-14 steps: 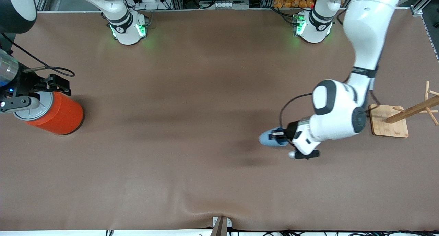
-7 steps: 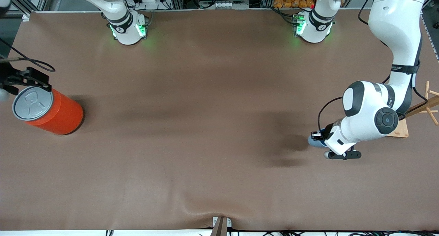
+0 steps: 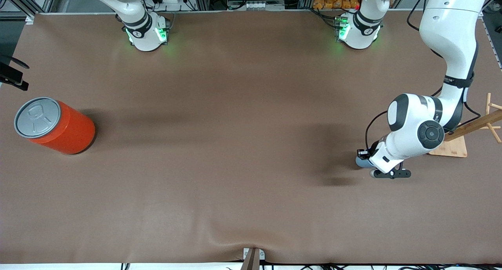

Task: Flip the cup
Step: 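Lift the cup with the left gripper, turn it upright, set it down, then open the left gripper and raise it away from the upright cup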

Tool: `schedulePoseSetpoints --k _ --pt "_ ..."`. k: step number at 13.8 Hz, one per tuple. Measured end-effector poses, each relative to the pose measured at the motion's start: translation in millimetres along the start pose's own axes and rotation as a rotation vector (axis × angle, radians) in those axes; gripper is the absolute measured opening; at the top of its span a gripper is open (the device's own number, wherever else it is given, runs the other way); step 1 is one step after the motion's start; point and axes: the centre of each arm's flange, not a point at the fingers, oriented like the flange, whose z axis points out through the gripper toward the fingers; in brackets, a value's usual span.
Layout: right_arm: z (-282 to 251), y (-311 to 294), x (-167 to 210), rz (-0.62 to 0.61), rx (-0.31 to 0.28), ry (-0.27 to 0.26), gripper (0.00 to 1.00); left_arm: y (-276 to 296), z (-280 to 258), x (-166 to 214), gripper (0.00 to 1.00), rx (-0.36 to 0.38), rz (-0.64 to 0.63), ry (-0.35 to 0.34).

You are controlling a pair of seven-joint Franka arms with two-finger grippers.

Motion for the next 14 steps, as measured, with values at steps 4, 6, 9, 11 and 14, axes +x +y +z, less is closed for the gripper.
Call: schedulePoseSetpoints --k 4,6,9,11,14 --pt "16 -15 5 -0.028 0.009 -0.031 1.00 2 -38 6 0.61 0.000 0.006 0.068" --pt "18 -42 7 -0.062 0.012 -0.037 1.00 5 -85 7 0.81 0.005 0.013 0.097" --pt "19 -66 8 -0.055 0.011 -0.042 1.00 14 -172 -4 1.00 0.020 0.024 0.105" --pt "12 -57 2 -0.047 0.013 -0.031 1.00 18 -224 -21 1.00 0.029 0.029 0.129" --pt "-5 -32 -12 -0.067 0.017 -0.004 1.00 22 -286 -58 1.00 0.049 0.033 0.141"
